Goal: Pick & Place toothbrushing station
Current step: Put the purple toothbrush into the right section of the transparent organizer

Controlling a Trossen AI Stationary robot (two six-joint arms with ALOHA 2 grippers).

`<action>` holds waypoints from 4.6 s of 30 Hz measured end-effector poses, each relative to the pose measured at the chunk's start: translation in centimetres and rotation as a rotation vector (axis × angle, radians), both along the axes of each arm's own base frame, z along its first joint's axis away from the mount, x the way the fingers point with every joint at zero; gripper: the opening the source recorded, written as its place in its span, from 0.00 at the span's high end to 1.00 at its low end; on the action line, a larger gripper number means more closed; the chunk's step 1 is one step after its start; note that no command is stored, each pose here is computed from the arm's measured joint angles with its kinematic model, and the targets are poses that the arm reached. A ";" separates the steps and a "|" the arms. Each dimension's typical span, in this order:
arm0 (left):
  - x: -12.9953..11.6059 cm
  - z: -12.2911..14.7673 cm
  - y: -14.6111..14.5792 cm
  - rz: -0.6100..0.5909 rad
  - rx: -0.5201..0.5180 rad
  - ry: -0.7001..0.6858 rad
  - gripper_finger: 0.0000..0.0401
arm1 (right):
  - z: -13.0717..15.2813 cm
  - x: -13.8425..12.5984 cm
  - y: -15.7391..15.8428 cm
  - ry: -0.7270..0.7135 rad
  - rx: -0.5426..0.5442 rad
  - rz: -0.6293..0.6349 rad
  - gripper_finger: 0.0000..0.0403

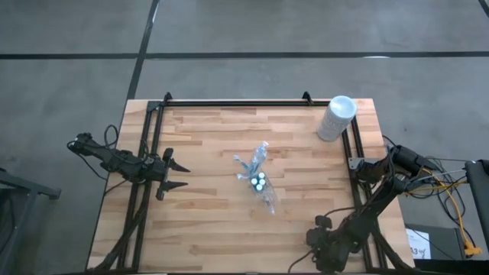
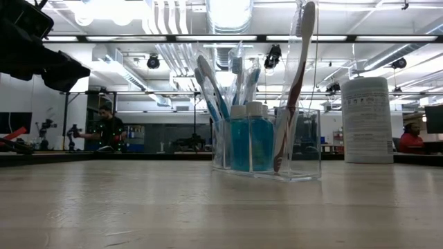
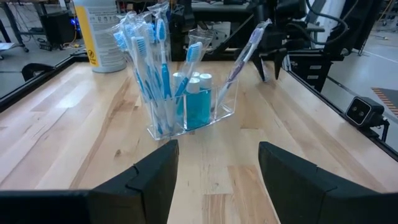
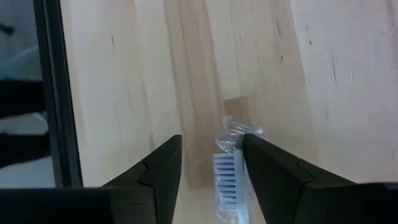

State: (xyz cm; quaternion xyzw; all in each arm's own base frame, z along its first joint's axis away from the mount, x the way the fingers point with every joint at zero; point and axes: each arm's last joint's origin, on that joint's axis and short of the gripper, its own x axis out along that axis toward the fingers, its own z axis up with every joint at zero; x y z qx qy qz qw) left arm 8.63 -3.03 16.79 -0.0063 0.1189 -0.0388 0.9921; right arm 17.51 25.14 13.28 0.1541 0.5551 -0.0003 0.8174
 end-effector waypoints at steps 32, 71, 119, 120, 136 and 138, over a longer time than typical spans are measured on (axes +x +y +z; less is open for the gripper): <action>0.0 -0.1 0.0 0.000 0.002 0.006 0.43 | 1.1 -0.1 -0.1 0.033 -0.005 -0.072 0.61; 0.0 -0.1 0.0 0.000 0.003 0.006 0.43 | 0.3 -0.5 -0.8 0.050 0.035 -0.123 0.87; 0.0 -0.1 0.0 0.000 0.006 0.013 0.43 | 14.3 6.6 -12.6 -0.938 -0.468 -0.435 0.87; 0.0 -0.1 0.0 0.000 0.006 0.013 0.43 | 14.4 6.9 -12.7 -0.947 -0.462 -0.435 0.87; 0.0 -0.2 0.0 0.000 0.007 0.014 0.43 | 13.3 10.0 -13.2 -1.033 -0.446 -0.395 0.87; 0.0 -0.1 0.0 0.000 0.006 0.013 0.43 | 12.9 10.3 -13.0 -1.032 -0.443 -0.391 0.87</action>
